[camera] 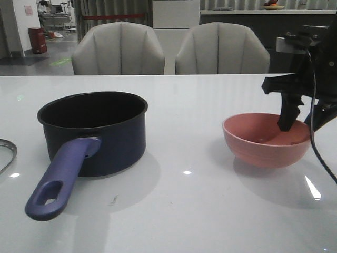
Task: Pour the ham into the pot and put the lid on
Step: 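Release the pink bowl and raise the right gripper away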
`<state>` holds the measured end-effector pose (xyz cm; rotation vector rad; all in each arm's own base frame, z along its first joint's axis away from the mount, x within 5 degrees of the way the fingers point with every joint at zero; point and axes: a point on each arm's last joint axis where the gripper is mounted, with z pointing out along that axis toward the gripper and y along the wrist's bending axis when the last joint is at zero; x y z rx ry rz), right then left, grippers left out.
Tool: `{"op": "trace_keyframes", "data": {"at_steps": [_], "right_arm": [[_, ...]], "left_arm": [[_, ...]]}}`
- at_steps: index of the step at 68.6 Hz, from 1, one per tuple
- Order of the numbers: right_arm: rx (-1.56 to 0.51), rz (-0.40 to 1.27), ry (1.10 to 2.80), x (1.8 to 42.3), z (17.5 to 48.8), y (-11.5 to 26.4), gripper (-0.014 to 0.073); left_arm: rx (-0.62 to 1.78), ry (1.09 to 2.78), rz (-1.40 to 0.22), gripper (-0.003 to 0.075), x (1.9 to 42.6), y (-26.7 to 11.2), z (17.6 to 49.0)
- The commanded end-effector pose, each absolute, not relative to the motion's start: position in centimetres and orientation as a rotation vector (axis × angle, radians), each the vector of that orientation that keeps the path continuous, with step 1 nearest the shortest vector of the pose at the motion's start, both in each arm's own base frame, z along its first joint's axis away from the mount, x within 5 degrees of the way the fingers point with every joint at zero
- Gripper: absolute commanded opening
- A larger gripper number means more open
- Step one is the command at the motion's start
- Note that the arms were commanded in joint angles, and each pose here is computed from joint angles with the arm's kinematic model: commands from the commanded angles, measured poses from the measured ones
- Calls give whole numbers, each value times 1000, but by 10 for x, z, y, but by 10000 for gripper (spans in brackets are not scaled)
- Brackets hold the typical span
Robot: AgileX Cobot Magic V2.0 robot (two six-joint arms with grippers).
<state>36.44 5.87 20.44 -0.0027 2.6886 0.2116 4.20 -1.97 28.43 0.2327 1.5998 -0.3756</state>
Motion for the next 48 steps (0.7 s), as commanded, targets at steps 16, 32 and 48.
{"op": "trace_keyframes", "data": {"at_steps": [16, 32, 48], "right_arm": [[-188, 201, 2251, 315, 332, 61, 405], [-266, 268, 1939, 245, 366, 77, 405], [-246, 324, 1755, 187, 364, 68, 405]], "left_arm": [[201, 1476, -398, 606, 41, -18, 303], [189, 1429, -398, 606, 41, -18, 307], [190, 1434, -398, 606, 41, -18, 306]]}}
